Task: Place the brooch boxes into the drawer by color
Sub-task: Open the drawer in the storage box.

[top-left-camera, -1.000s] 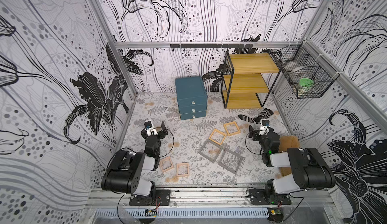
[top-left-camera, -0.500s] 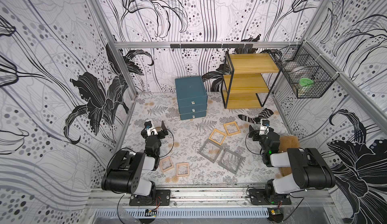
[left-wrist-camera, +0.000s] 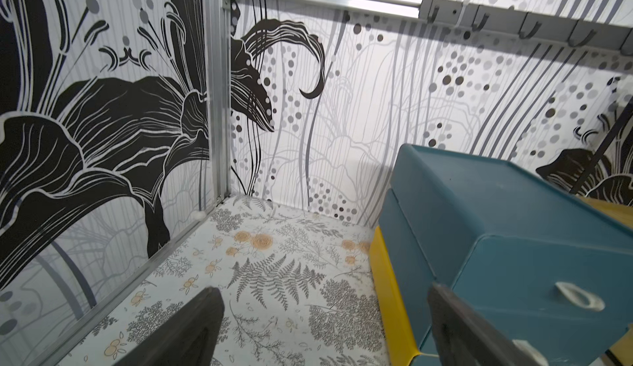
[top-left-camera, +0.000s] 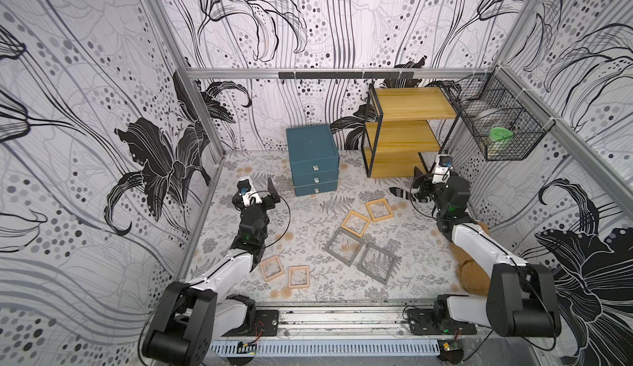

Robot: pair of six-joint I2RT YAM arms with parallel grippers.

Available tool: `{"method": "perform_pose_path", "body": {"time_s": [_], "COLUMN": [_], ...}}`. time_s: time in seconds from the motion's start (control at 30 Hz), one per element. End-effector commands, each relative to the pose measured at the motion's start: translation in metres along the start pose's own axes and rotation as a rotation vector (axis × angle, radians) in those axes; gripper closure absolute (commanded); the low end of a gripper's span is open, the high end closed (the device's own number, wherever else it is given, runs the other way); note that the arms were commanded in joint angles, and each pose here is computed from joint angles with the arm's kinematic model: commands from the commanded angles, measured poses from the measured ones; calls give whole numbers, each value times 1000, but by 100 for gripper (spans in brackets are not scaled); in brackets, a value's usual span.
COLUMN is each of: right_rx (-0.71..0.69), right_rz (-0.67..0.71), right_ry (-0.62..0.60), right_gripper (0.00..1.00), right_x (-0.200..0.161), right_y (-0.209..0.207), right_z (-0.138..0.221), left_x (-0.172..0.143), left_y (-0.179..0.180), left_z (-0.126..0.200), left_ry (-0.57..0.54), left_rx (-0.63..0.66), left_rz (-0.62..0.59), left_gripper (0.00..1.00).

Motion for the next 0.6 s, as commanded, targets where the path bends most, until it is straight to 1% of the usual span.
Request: {"method": "perform_pose_path", "body": {"time_s": [0.0, 0.03, 0.07, 0.1, 0.13, 0.17, 0.2, 0.23, 0.27, 0.3, 0.33, 0.37, 0.4, 0.47, 0.5, 0.57], "right_rx": [-9, -15, -65, -168, -292, -443, -444, -358, -286, -273, -258, -259, -261, -234, -218, -176], "right_rz": [-67, -108, -218, -345, -463, -606, -667, -669, -670, -665, -681, -688, -685, -683, -689, -708], "right_ry": [-71, -97, -104, -47, 21, 68, 99, 132, 163, 181, 225, 275, 317, 408, 434, 475], "right_gripper": [4, 4, 4, 4, 4, 4, 4, 4, 4, 4, 2, 8, 12, 12, 12, 12], "right_x": [55, 75, 91, 96, 98, 94, 85, 77, 71, 68, 63, 58, 54, 44, 39, 32], "right_y": [8, 11, 9, 4, -2, -9, -11, -11, -8, -7, -6, -5, -4, -1, 1, 4], "right_z": [19, 27, 35, 40, 48, 60, 62, 61, 62, 63, 64, 63, 63, 61, 62, 64], "left_x": [38, 55, 72, 84, 91, 96, 94, 90, 87, 86, 84, 83, 81, 74, 71, 60], "left_y": [-9, -12, -14, -16, -19, -18, -16, -13, -13, -14, -17, -24, -30, -42, -45, -53], "left_z": [2, 4, 4, 3, 3, 4, 2, -4, -10, -14, -17, -18, -18, -13, -9, -2], "left_ry": [-13, -35, -38, 9, 125, 190, 200, 231, 271, 303, 352, 394, 426, 476, 485, 507], "left_rx": [22, 19, 27, 4, -17, 9, 26, -21, -122, -167, -172, -199, -230, -287, -301, -355], "left_rz": [11, 38, 106, 155, 201, 266, 362, 438, 506, 544, 550, 558, 570, 610, 635, 731], "left_gripper": [3, 3, 3, 3, 3, 3, 3, 3, 3, 3, 1, 4, 9, 17, 17, 23]}}
Point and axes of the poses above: each gripper's point midway between its finger pads, its own z axis back along the fingers, its own y axis along the line the jaws close on, x = y × z, the point moved 10 cm from there along z, back along the fingers, and after that the axes turned 11 degrees about -z, right-handed, at the moved point
